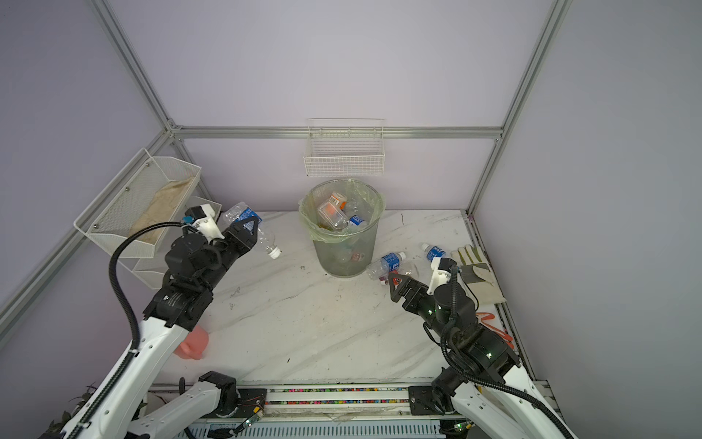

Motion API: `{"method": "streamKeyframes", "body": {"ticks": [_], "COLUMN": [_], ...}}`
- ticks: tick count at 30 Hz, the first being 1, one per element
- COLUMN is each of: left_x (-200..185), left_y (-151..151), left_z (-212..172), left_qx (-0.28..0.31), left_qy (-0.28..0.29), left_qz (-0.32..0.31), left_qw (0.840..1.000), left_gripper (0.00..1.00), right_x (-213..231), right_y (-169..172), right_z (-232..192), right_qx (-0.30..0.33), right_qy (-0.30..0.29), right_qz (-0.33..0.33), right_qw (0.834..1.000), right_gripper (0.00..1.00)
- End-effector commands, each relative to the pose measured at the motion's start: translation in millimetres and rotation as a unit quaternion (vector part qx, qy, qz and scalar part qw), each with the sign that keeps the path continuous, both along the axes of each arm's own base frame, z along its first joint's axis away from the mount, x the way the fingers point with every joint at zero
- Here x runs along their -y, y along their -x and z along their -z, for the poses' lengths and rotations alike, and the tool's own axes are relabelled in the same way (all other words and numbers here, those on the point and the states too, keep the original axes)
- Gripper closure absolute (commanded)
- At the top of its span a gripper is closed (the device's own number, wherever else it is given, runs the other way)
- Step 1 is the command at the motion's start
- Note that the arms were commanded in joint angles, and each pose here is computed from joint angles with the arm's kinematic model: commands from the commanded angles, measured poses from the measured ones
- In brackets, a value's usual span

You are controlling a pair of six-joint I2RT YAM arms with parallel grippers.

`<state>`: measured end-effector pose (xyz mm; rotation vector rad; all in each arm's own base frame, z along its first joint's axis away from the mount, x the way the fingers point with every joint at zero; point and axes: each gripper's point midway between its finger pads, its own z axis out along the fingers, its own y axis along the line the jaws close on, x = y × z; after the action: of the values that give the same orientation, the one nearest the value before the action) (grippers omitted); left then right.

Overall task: Throw the plastic bottles in the bin
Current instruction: 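Lift the blue-label bottle high with the left gripper, then carry the bottle over the wastebasket and open the left gripper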

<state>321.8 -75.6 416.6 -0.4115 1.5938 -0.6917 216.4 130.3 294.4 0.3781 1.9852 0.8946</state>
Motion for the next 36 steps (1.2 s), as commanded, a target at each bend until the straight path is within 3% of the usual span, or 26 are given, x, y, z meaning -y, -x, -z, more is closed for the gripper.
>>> {"method": "streamKeyframes", "body": {"ticks": [1,4,7,11,26,36], "left_x": [-18.1,-21.1,-7.8,9.2,40.1,107.0], "left_y": [44.5,82.2,112.7,123.8,81.3,37.3], "left_z": [-101.7,-148.4,-181.8,-197.9,-206.2,-197.4], "left_qx": [0.148,0.233,0.3,0.336,0.331,0.319], "left_qy": [-0.035,-0.049,-0.067,-0.077,-0.09,-0.129], "left_qz": [-0.023,-0.015,0.031,0.08,0.126,0.168], "left_qw": [0.988,0.971,0.951,0.935,0.931,0.924], "left_gripper": [0.72,0.71,0.71,0.71,0.71,0.7], "right_x": [-0.9,0.1,1.3,0.5,-0.4,0.8], "right_y": [5.2,7.8,10.9,13.0,16.7,20.1], "right_z": [-5.0,-4.2,-3.3,1.0,12.7,11.1], "right_qx": [-0.002,-0.003,-0.001,-0.004,-0.015,-0.015], "right_qy": [-0.02,-0.025,-0.031,-0.034,-0.043,-0.048], "right_qz": [-0.006,-0.007,-0.009,-0.013,-0.017,-0.019], "right_qw": [1.0,1.0,0.999,0.999,0.999,0.999], "right_gripper": [0.03,0.03,0.03,0.03,0.03,0.03]}}
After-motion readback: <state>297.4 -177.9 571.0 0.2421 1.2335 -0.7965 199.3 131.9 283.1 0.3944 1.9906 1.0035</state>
